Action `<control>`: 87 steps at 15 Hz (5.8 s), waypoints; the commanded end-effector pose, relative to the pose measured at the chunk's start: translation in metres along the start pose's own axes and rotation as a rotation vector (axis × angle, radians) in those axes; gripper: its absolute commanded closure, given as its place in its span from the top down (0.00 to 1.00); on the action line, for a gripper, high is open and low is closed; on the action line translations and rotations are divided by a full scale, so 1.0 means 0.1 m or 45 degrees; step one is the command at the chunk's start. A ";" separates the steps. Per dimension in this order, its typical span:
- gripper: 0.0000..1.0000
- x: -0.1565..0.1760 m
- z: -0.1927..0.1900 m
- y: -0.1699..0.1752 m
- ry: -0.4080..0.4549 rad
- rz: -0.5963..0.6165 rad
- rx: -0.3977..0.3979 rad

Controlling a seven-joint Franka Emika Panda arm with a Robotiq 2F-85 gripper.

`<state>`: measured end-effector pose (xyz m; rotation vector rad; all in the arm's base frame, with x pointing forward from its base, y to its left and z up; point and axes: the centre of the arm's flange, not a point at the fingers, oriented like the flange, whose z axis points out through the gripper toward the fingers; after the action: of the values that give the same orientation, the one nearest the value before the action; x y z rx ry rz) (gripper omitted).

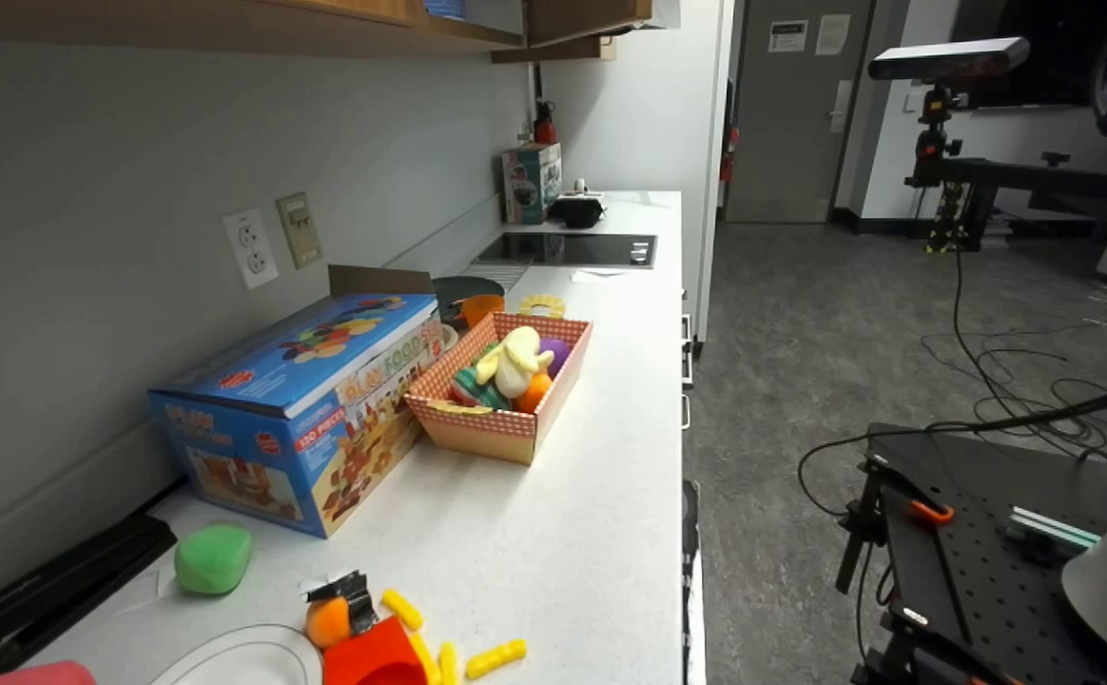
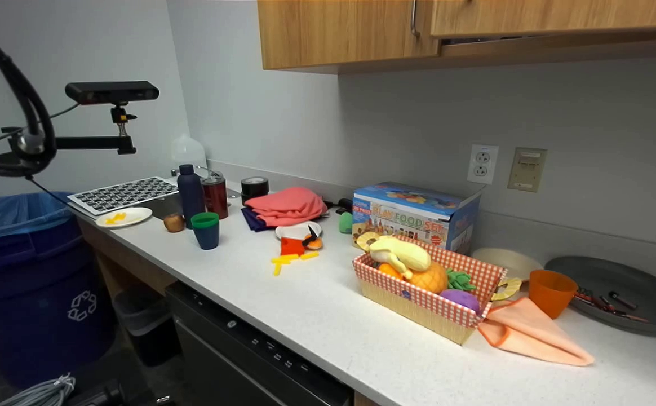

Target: Close the left door of the open upper cabinet then open the right door

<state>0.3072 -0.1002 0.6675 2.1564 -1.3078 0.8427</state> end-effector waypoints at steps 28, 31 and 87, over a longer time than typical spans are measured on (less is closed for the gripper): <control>1.00 0.72 -0.75 -1.57 0.259 -0.560 0.294; 1.00 0.73 -0.43 -1.37 0.206 -0.492 0.130; 1.00 0.09 -0.52 -0.92 0.530 0.011 0.188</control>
<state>0.3802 -0.0313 0.7022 1.9385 -1.0700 1.3425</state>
